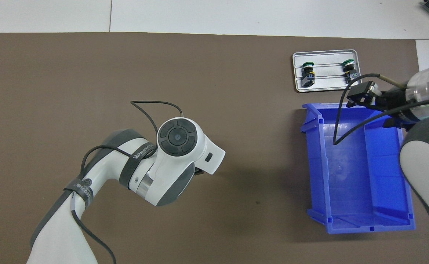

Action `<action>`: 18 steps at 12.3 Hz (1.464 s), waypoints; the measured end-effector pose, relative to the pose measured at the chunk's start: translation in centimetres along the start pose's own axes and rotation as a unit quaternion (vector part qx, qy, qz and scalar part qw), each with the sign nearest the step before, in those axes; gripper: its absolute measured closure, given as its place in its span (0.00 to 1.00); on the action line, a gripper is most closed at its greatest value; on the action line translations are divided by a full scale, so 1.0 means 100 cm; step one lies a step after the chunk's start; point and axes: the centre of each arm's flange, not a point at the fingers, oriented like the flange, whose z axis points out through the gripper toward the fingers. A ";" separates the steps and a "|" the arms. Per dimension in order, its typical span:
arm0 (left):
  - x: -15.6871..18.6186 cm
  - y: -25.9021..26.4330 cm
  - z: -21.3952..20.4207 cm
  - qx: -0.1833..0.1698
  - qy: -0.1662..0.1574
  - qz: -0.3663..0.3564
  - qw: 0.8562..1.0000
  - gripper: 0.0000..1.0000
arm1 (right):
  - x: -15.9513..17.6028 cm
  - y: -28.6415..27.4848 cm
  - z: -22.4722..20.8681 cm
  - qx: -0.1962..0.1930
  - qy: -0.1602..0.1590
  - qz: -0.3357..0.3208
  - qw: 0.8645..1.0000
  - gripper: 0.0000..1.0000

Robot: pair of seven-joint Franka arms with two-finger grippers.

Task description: Place and press button with both arms

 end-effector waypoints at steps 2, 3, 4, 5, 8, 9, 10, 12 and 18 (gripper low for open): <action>-0.001 0.000 0.003 0.005 0.005 0.001 1.000 0.00 | 0.006 0.012 -0.013 -0.001 -0.001 -0.060 0.998 0.00; -0.002 0.001 0.006 0.007 0.006 0.001 1.000 0.00 | 0.008 0.014 -0.016 -0.002 -0.001 -0.093 0.996 0.00; -0.002 0.001 0.007 0.008 0.008 0.001 1.000 0.00 | 0.009 0.016 -0.018 -0.002 -0.001 -0.118 0.993 0.00; -0.003 0.001 0.008 0.009 0.009 0.001 1.000 0.00 | 0.010 0.016 -0.017 -0.002 -0.002 -0.131 0.991 0.00; -0.008 -0.005 0.009 0.013 0.011 -0.005 1.000 0.00 | 0.010 0.017 -0.012 -0.007 -0.014 -0.165 0.986 0.00; -0.009 -0.004 0.011 0.011 0.008 -0.006 1.000 0.00 | 0.010 0.016 -0.011 -0.007 -0.015 -0.174 0.985 0.00; -0.011 -0.002 0.016 0.008 0.004 -0.005 1.000 0.00 | 0.010 0.016 -0.010 -0.010 -0.015 -0.177 0.984 0.00; -0.016 0.005 0.029 -0.001 -0.004 -0.004 1.000 0.01 | 0.009 0.014 -0.008 -0.021 -0.012 -0.183 0.983 0.00; -0.017 0.016 0.048 0.003 0.001 0.003 1.000 0.08 | 0.006 0.014 0.003 -0.027 -0.022 -0.168 0.985 0.00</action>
